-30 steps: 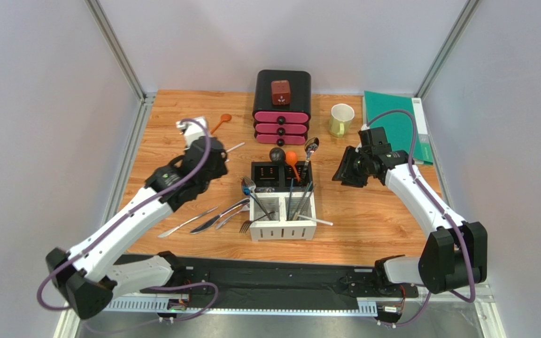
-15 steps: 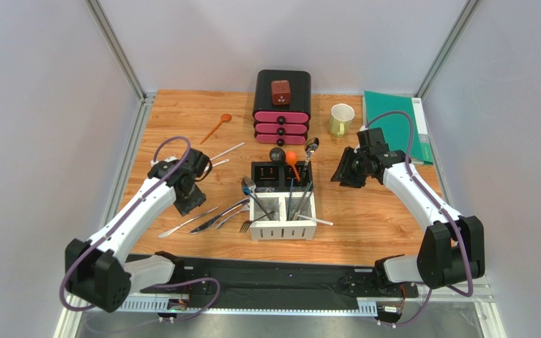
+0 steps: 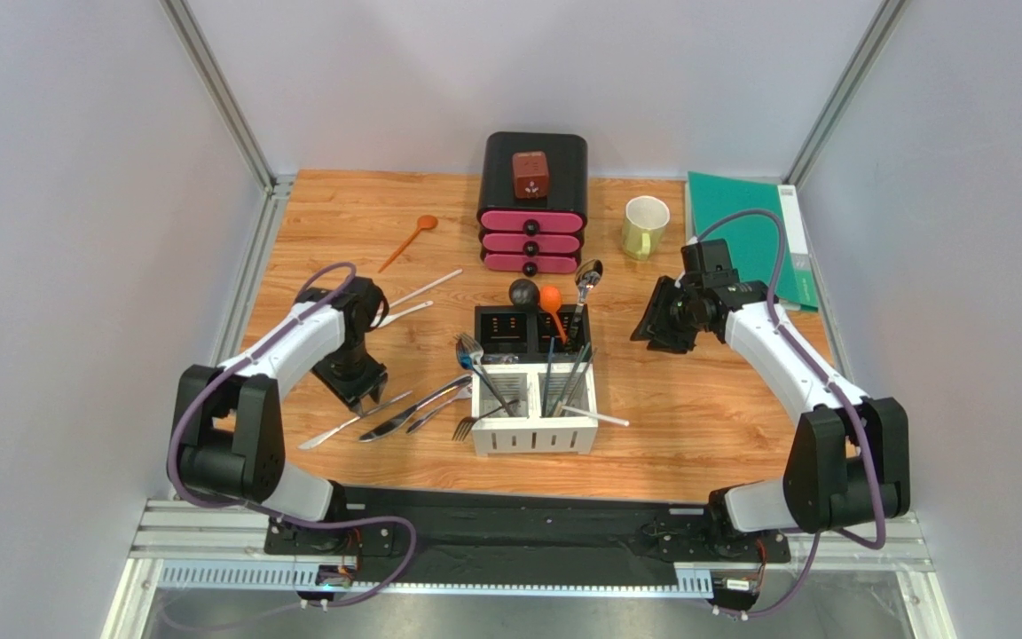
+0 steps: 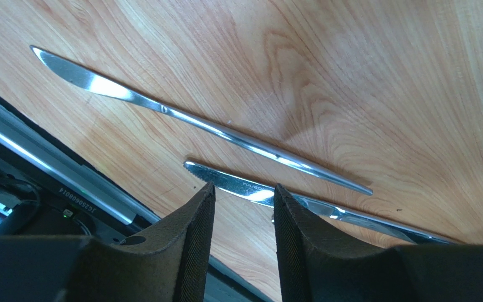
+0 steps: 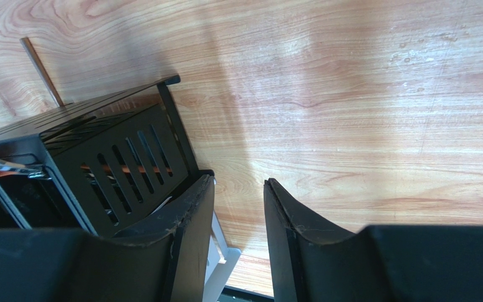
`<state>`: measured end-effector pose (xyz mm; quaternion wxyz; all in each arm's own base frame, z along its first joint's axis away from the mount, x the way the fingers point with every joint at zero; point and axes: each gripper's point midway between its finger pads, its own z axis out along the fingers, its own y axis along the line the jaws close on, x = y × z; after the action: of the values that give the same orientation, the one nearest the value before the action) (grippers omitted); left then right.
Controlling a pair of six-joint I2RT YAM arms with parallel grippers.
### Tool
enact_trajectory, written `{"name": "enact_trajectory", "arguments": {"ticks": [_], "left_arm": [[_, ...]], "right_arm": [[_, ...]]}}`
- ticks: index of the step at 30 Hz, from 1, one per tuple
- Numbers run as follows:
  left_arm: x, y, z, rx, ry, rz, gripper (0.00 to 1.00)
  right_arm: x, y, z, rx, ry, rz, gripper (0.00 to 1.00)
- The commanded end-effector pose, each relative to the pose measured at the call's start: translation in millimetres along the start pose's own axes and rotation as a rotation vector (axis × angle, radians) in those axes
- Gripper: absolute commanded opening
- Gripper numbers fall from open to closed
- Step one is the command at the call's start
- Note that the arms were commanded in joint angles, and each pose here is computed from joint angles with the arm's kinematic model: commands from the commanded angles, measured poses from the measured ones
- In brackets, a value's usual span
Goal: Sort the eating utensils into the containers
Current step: Move the knife to the center of the board.
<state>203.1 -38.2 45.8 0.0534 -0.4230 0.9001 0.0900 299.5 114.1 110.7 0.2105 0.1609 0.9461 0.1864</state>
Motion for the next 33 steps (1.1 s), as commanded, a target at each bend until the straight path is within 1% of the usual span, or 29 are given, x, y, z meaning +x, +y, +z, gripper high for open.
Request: {"name": "enact_trajectory", "arguments": {"ticks": [1, 9, 15, 25, 29, 33], "left_arm": [[-7, -14, -3, 0.036, 0.009, -0.063, 0.46], [-14, -6, 5, 0.004, 0.006, -0.141, 0.46], [-7, -1, 14, -0.032, 0.037, -0.145, 0.46], [-4, 2, 26, -0.085, 0.048, -0.177, 0.45], [-5, 1, 29, -0.125, 0.065, -0.181, 0.42], [-8, -2, 28, -0.131, 0.064, -0.192, 0.42]], "right_arm": [[-21, 11, -2, -0.037, -0.045, -0.023, 0.4], [-28, 12, 1, -0.038, -0.038, -0.025, 0.39], [-28, 12, 5, -0.038, -0.021, -0.025, 0.39], [-31, 13, 9, -0.047, -0.005, -0.022, 0.39], [-32, 15, 10, -0.053, 0.001, -0.02, 0.39], [-34, 16, 10, -0.056, 0.001, -0.015, 0.38]]}}
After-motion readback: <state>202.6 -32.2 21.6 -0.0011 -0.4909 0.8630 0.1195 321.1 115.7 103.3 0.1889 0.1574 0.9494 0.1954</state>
